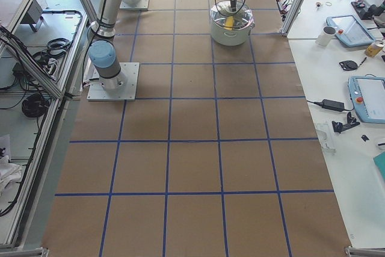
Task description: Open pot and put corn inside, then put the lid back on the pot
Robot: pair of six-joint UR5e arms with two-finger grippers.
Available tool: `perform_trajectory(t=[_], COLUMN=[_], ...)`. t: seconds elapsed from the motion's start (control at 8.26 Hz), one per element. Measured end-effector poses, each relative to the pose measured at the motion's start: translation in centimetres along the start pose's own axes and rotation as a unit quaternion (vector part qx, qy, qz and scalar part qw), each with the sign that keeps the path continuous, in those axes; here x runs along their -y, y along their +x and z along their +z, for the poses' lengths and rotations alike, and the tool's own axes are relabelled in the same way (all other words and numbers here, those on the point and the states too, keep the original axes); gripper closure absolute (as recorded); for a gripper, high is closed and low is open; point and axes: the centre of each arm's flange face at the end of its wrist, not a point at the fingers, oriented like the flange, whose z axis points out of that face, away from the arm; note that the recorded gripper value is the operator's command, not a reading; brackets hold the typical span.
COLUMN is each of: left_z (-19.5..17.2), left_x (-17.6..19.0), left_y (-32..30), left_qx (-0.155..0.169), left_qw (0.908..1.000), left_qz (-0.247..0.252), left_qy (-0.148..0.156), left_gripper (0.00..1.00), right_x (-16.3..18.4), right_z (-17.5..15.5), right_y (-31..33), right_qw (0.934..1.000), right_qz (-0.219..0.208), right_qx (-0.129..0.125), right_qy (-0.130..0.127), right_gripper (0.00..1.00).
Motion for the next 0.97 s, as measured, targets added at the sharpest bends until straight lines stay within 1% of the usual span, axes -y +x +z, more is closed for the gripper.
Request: perform_trajectory(t=[0.36, 0.61, 0.97], left_z=[2.3, 3.2, 3.1], left_x=[1.1, 1.6, 1.6], left_y=[0.9, 1.0, 0.9], left_qx=[0.001, 0.002, 0.006], left_qw=[0.9997, 0.9996, 0.9996], left_qz=[0.008, 0.012, 0.014], left_qy=[-0.022, -0.027, -0.025], left_gripper=[0.00, 0.00, 0.00], right_x=[0.0, 0.0, -0.2], right_z=[0.7, 0.8, 1.1], right_y=[-0.1, -0.1, 0.0], right_qw=[1.0000, 1.0000, 1.0000], right_qz=[0.003, 0.001, 0.002], right_qx=[-0.001, -0.001, -0.002], right_qy=[-0.004, -0.005, -0.009], right_gripper=[0.70, 0.70, 0.70])
